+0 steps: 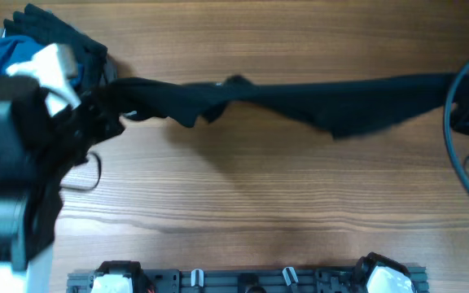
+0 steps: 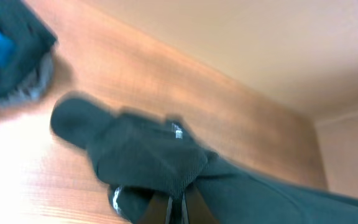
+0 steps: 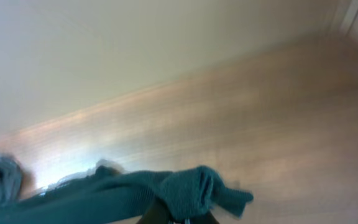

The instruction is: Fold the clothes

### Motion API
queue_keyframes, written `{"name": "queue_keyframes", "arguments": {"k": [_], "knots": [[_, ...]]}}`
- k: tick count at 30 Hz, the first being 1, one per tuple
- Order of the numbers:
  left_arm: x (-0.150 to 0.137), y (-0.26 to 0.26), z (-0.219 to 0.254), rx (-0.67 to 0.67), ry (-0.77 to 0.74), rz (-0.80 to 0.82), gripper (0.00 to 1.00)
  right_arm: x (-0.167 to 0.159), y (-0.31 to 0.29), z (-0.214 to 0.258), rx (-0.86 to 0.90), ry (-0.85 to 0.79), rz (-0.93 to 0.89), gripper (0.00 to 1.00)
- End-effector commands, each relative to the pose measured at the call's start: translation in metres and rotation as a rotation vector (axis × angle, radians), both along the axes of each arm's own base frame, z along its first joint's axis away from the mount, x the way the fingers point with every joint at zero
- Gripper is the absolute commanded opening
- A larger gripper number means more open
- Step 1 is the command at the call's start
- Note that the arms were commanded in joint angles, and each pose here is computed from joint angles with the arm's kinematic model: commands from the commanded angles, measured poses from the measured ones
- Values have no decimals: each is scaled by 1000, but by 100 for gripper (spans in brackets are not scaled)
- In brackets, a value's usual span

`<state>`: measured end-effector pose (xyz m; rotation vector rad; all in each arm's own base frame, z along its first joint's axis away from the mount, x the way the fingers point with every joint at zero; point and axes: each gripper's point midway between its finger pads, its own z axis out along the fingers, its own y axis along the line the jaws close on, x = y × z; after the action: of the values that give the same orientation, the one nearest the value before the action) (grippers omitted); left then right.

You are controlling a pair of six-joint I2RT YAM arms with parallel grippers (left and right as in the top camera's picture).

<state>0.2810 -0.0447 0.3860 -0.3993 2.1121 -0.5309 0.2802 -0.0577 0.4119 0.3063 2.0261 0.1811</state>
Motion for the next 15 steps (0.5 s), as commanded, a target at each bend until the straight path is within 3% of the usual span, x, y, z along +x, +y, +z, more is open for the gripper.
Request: {"name": "queue_keyframes", "arguments": {"k": [1,4,7,12,15], "knots": [[-19,19,49,40,-200,94,4,-10,-12,51,-65,-171,-100,4],[-8,19,55,38,-226,95,4,2,-16,53,-52,-182,-94,4],[27,17,34,44,-157,92,4,34,-18,31,2,-118,-33,4],[131,12,-29,56,-36,89,4,113,-27,-18,119,-43,102,4],[221,4,-49,32,-167,77,4,177,-33,-20,221,-165,185,4]]}}
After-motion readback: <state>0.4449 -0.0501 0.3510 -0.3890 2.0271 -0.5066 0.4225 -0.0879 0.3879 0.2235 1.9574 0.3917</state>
